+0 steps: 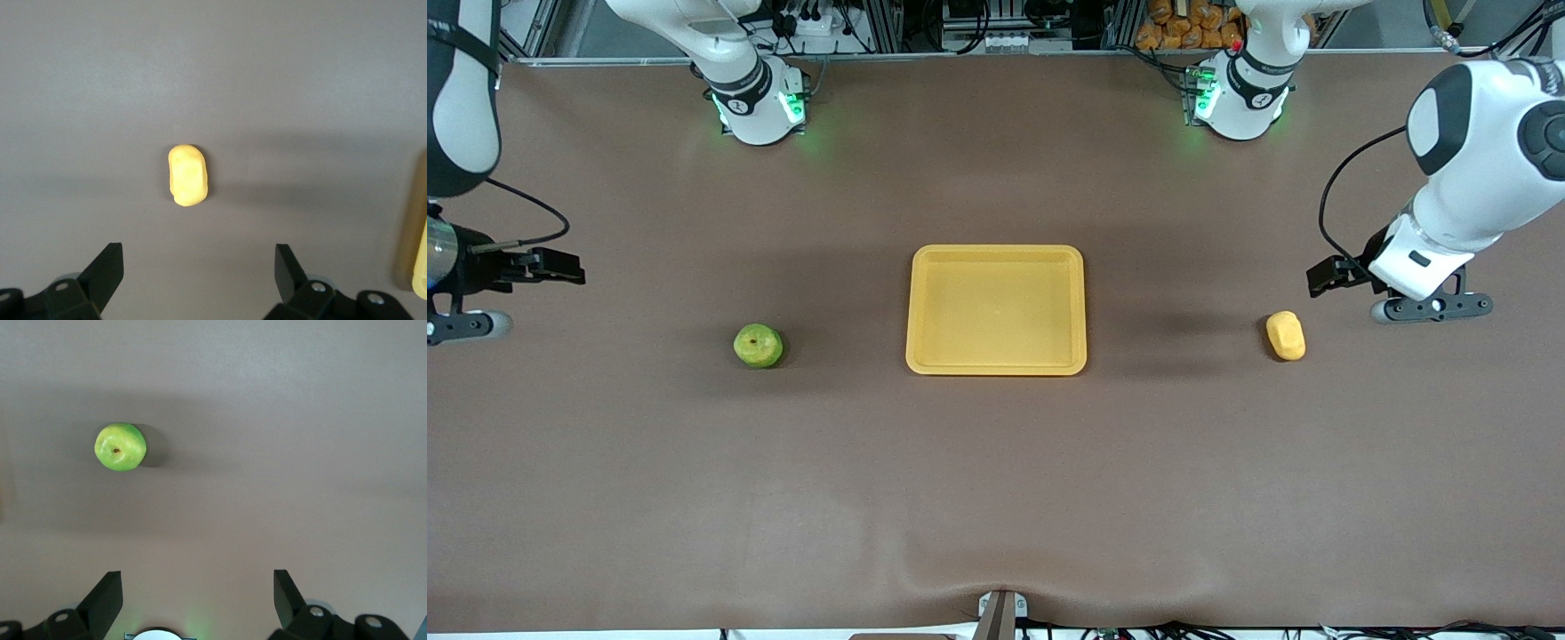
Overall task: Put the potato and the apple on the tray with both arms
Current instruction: 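Lower the left gripper over the potato while the right gripper lowers over the apple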
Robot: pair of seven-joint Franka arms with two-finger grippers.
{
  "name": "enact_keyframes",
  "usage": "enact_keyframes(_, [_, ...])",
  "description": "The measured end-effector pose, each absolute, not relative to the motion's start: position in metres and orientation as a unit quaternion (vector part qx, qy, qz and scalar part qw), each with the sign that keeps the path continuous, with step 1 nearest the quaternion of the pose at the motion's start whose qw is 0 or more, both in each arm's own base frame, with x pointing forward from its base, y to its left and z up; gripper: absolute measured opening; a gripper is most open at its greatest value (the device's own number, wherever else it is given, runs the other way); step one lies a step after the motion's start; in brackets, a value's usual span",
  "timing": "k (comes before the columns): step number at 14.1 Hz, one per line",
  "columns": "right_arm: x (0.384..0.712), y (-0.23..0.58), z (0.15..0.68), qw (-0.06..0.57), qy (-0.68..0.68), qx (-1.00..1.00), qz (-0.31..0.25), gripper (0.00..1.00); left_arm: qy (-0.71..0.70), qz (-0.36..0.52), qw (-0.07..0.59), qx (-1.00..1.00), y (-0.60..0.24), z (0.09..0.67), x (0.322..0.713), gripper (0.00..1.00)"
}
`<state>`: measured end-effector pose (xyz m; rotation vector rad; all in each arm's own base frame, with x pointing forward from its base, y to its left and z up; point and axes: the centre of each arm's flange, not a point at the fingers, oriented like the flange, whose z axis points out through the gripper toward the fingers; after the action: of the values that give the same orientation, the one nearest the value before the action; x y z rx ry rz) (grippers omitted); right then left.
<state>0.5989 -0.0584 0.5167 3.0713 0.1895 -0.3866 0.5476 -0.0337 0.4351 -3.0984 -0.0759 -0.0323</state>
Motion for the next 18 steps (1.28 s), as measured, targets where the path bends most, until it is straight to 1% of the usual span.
enact_keyframes(5, [0.613, -0.060, 0.494, 0.025, 0.061, 0.991, -0.120, 1.00, -0.053, -0.003, 0.015, -0.998, -0.024, 0.392, 0.556, 1.00])
enact_keyframes(9, [0.621, -0.059, 0.477, 0.026, 0.061, 0.991, -0.117, 1.00, -0.081, -0.006, 0.011, -0.997, -0.017, 0.365, 0.555, 1.00])
enact_keyframes(11, [0.624, -0.056, 0.463, 0.016, 0.044, 0.992, -0.118, 1.00, -0.095, -0.010, 0.008, -0.995, -0.009, 0.351, 0.555, 1.00])
enact_keyframes(14, [0.627, -0.048, 0.439, -0.018, 0.014, 0.991, -0.128, 1.00, -0.119, -0.009, 0.004, -0.993, 0.000, 0.331, 0.558, 1.00])
enact_keyframes(18, [0.627, -0.043, 0.395, -0.023, -0.034, 0.991, -0.125, 1.00, -0.140, -0.003, 0.001, -0.990, 0.002, 0.312, 0.561, 1.00])
